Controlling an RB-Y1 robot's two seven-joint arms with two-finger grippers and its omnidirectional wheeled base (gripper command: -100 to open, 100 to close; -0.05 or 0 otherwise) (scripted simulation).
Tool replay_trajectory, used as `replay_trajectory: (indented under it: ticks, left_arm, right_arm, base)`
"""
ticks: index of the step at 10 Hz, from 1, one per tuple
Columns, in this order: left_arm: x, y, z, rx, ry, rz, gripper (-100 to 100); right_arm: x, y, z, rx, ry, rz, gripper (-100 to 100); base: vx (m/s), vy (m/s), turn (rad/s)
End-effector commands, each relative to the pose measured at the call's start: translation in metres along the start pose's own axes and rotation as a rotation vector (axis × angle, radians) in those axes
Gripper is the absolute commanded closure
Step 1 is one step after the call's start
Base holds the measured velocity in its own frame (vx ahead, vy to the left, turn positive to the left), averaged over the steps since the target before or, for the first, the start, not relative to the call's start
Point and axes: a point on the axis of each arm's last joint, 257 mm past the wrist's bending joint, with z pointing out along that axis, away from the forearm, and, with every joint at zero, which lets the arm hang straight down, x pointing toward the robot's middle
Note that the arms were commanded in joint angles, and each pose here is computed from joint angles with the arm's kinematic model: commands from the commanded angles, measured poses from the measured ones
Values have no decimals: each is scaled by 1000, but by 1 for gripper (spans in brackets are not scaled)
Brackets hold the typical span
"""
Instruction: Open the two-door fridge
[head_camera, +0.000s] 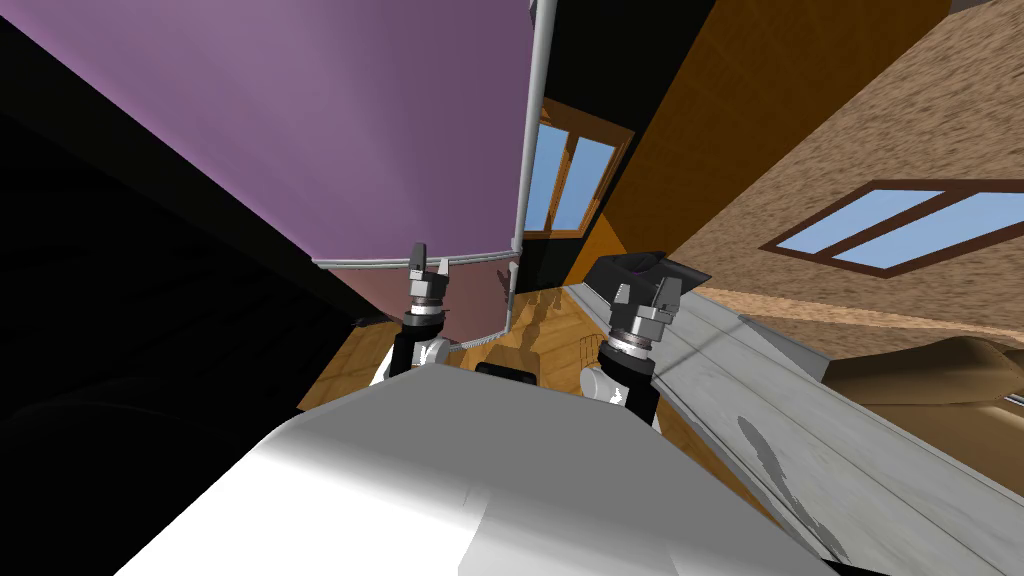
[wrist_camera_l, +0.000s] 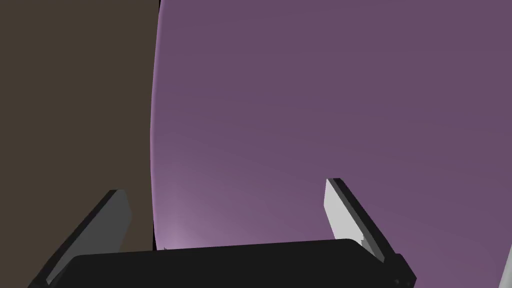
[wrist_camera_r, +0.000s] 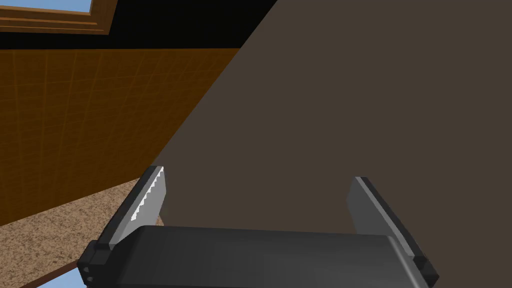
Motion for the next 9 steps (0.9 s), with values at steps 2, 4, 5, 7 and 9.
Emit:
replay_trajectory:
  ticks: [2,4,5,7,9]
  left_arm:
    - [0,0,0,0,0,0,0]
    - [0,0,0,0,0,0,0]
    - [0,0,0,0,0,0,0]
    - [0,0,0,0,0,0,0]
    - [0,0,0,0,0,0,0]
  right_arm:
    - [0,0,0,0,0,0,0]
    - [0,0,0,0,0,0,0]
    - [0,0,0,0,0,0,0]
    - [0,0,0,0,0,0,0]
    - [0,0,0,0,0,0,0]
  base:
    - [0,0,0]
    - [0,0,0]
    - [0,0,0]
    - [0,0,0]
    - [0,0,0]
